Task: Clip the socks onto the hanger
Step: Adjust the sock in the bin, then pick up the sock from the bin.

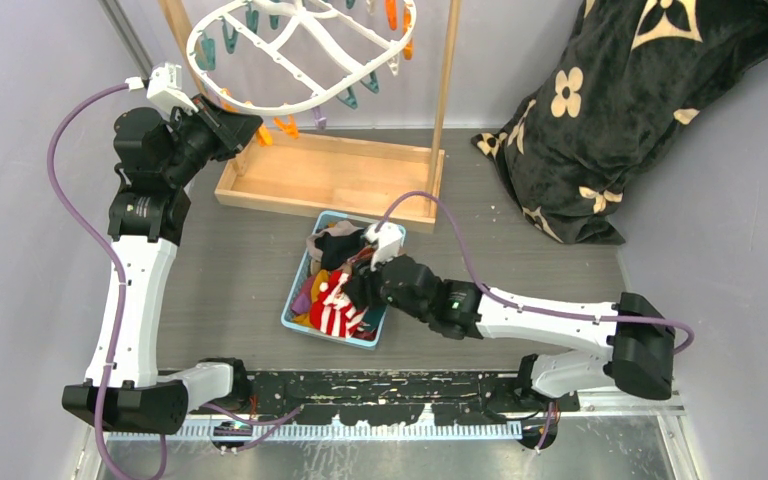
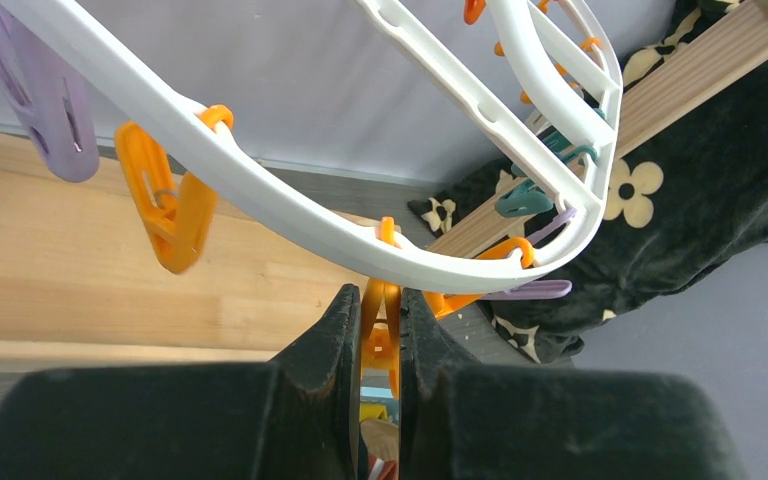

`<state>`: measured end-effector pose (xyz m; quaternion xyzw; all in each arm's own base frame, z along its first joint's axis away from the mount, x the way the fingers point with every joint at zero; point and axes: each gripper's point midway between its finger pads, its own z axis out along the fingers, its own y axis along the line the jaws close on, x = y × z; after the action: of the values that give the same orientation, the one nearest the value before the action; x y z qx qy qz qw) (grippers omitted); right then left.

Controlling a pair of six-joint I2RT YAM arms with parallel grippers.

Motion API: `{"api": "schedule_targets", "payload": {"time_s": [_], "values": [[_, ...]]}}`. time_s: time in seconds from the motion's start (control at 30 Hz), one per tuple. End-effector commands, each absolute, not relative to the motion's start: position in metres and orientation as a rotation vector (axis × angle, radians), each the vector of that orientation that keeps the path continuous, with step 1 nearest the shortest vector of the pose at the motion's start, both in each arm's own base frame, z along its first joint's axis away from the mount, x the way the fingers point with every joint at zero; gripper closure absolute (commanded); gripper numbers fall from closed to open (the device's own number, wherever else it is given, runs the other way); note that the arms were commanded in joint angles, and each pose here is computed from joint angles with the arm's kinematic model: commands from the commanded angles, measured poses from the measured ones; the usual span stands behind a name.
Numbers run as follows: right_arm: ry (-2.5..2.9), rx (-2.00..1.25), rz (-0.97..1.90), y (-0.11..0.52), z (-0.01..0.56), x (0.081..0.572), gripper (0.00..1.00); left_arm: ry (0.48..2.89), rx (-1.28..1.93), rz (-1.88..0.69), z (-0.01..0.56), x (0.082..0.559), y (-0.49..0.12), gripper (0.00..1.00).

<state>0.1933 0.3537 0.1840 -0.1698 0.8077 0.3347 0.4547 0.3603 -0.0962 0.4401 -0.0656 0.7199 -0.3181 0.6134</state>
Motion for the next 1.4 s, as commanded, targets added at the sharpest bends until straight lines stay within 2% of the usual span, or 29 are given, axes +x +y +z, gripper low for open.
{"api": "schedule_targets", "payload": {"time_s": [0.0, 0.17, 0.27, 0.5, 0.8, 0.93, 1.03, 1.1, 1.17, 1.37], "values": [[1.843, -0.691, 0.622, 0.372, 0.219, 0.178, 0.45, 1.555, -0.115, -0.746, 0.475, 0.352, -0.098, 1.00], [1.734, -1.046, 0.234, 0.385, 0.203, 0.168, 0.35, 1.554, -0.112, -0.744, 0.475, 0.352, -0.098, 0.99], [1.707, -1.187, 0.046, 0.390, 0.191, 0.170, 0.33, 1.553, -0.110, -0.742, 0.476, 0.351, -0.098, 1.00], [1.692, -1.378, -0.127, 0.396, 0.173, 0.173, 0.34, 1.560, -0.114, -0.739, 0.473, 0.352, -0.097, 1.00], [1.637, -1.461, -0.283, 0.407, 0.156, 0.185, 0.38, 1.553, -0.115, -0.737, 0.476, 0.352, -0.097, 1.00], [1.591, -1.426, -0.338, 0.414, 0.158, 0.195, 0.48, 1.555, -0.116, -0.734, 0.475, 0.352, -0.096, 0.99], [1.568, -1.387, -0.368, 0.416, 0.163, 0.201, 0.65, 1.555, -0.117, -0.731, 0.475, 0.352, -0.096, 0.99], [1.557, -1.329, -0.359, 0.415, 0.175, 0.204, 0.81, 1.555, -0.118, -0.733, 0.475, 0.352, -0.096, 1.00], [1.539, -1.240, -0.318, 0.415, 0.194, 0.207, 0.93, 1.557, -0.120, -0.737, 0.474, 0.352, -0.096, 1.00], [1.519, -0.939, 0.038, 0.410, 0.273, 0.212, 0.97, 1.568, -0.115, -0.729, 0.471, 0.352, -0.097, 1.00]]}}
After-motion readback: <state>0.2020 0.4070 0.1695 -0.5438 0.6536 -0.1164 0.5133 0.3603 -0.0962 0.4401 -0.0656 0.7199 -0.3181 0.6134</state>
